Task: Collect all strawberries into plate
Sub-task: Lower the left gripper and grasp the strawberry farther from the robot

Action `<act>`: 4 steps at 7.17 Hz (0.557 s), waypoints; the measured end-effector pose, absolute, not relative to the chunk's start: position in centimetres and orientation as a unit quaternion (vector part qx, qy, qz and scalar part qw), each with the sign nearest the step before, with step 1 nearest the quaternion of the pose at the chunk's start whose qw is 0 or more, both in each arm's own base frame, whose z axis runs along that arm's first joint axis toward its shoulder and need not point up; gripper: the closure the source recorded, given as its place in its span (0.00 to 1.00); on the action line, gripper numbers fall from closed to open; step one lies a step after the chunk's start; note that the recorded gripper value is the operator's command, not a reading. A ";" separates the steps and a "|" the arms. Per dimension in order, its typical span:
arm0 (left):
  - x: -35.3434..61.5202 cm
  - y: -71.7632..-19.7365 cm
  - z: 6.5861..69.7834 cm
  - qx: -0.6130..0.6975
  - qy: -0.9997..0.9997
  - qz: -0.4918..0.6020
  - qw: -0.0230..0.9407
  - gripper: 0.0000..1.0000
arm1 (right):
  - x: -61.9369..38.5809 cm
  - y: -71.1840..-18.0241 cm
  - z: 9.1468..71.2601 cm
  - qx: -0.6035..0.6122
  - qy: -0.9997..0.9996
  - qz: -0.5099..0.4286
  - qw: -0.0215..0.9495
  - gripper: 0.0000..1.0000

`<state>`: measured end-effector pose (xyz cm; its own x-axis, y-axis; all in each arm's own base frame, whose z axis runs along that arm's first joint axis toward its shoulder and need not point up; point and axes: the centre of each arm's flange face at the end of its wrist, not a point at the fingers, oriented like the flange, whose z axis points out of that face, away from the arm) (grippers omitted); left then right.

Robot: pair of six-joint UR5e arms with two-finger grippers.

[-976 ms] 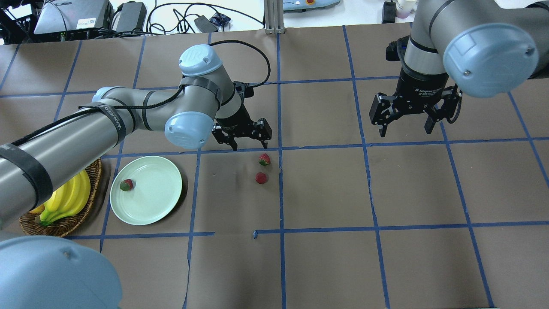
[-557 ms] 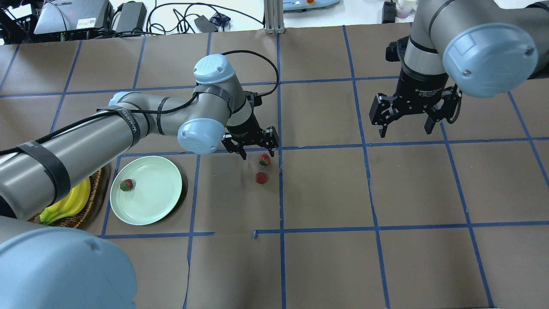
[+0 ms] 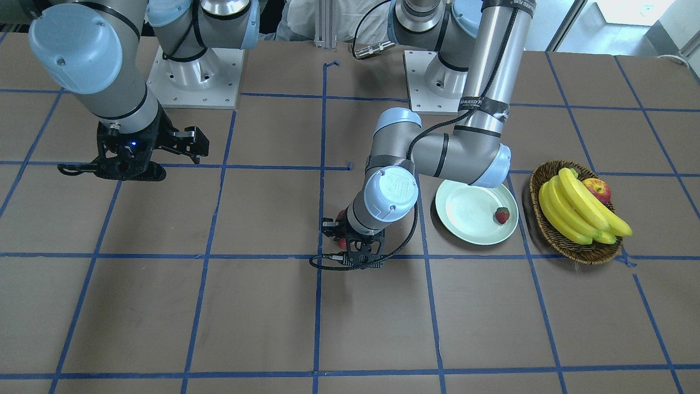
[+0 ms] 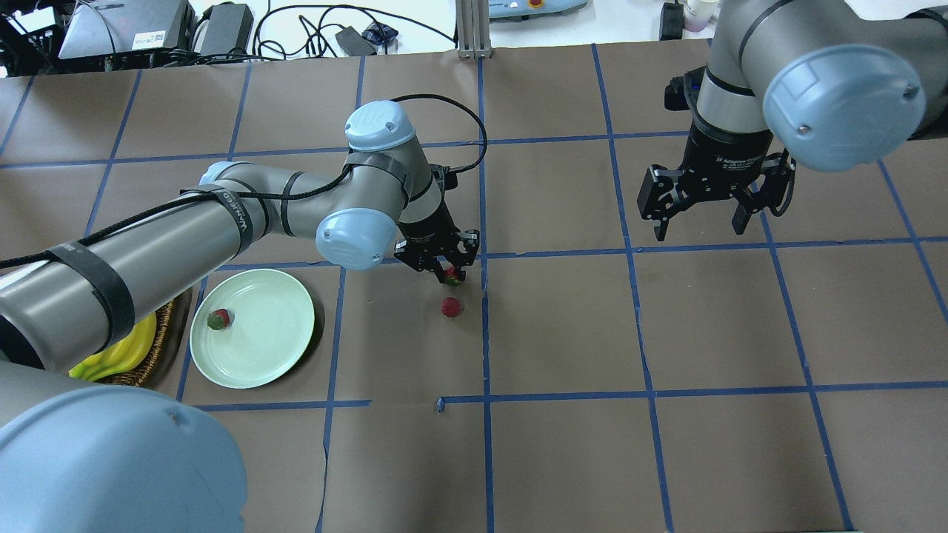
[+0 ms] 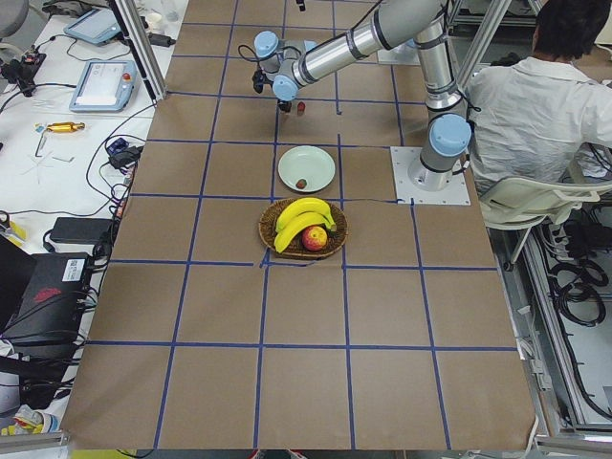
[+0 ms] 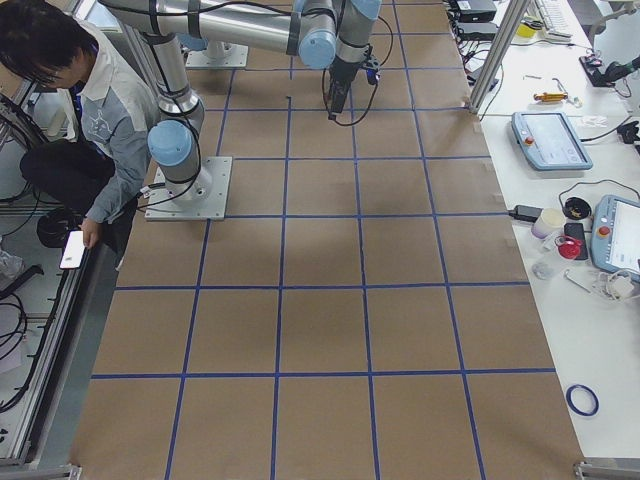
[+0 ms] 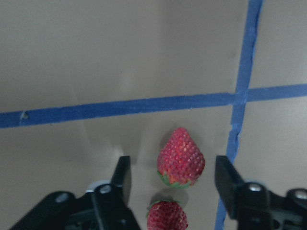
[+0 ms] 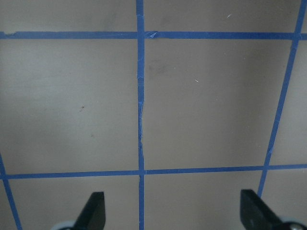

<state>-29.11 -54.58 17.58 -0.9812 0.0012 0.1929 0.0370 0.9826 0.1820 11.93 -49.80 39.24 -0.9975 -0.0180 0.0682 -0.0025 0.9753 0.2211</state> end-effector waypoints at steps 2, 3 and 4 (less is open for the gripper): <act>-29.1 -54.7 17.9 -0.013 -0.991 -0.089 0.096 1.00 | 11.9 -49.8 39.2 0.006 -0.993 -0.111 0.035 0.00; -29.1 -55.1 19.0 -0.015 -0.992 -0.079 0.096 1.00 | 11.9 -49.8 39.2 0.006 -0.993 -0.111 0.035 0.00; -28.9 -55.8 20.9 -0.018 -0.993 -0.064 0.093 1.00 | 11.9 -49.8 39.2 0.006 -0.993 -0.111 0.035 0.00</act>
<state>-28.90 -55.76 20.86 -0.9820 0.0239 0.1875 0.0478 0.9911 0.1239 11.87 -49.84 39.21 -0.9975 -0.0194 0.0676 -0.0040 0.9753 0.2206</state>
